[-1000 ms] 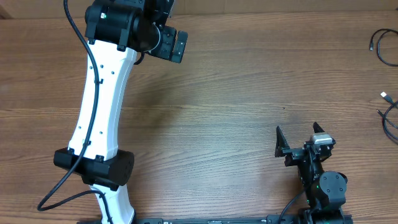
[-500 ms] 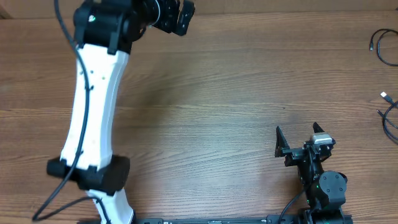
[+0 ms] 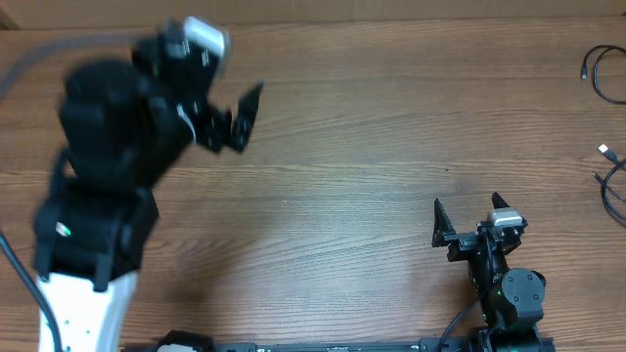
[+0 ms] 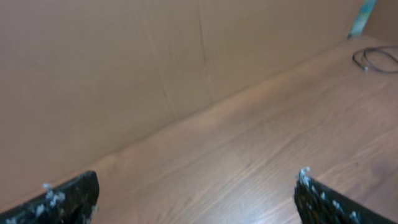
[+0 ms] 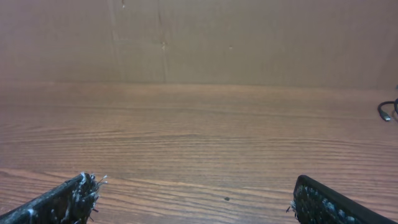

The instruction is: Untangle cables

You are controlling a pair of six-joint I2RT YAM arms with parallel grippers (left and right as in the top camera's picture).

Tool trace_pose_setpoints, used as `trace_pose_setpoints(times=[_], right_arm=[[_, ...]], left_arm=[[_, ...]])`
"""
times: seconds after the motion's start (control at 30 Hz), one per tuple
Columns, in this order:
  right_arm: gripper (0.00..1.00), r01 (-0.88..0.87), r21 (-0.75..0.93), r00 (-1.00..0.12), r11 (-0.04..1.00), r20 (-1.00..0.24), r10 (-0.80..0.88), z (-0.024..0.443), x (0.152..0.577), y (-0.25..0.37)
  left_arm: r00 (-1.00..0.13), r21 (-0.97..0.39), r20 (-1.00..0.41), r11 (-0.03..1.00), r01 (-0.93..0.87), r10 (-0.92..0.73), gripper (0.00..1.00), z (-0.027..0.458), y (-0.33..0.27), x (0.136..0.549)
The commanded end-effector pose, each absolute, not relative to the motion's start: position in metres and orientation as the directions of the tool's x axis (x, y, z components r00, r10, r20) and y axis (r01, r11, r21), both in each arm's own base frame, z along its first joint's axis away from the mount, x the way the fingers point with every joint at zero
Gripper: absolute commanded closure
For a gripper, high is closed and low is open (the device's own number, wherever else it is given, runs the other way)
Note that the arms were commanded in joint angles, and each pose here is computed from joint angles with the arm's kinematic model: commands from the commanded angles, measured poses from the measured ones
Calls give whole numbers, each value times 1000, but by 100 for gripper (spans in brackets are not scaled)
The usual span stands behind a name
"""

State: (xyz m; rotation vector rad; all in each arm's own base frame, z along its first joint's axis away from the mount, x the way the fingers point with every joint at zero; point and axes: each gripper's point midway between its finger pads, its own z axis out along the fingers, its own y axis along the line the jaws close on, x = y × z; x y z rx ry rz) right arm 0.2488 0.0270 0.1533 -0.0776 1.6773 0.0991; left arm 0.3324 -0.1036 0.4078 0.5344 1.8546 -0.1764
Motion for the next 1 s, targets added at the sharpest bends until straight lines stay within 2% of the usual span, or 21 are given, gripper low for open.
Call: trace_pose_setpoints(times=[0.0,0.37,0.57,0.67,0.83,0.97], right_arm=[[0,-101,25,-113,995,-994,13,150,249,26],[0,-101,24,-113,995,-994,13,150,249,26],[0,-101,24,-113,995,-994,13,150,249,26],[0,-101,24,-113,995,-994,13,150,249,26],[0,-101,24,-113,995,-994,13,150,249,26],[0,-101,24,-113,995,-994,13,150,249,26]], left_arm=[[-250,133,-932,887,442,264,0,362,-95,309],[-19,190,-977,903,385,213,0,254,-74,262],[166,245,-965,921,303,202,0,234,-62,253],[223,277,-949,924,265,220,0,224,-57,250],[232,355,-923,911,210,307,0,214,-47,247],[167,359,-930,911,203,329,0,197,-42,245]])
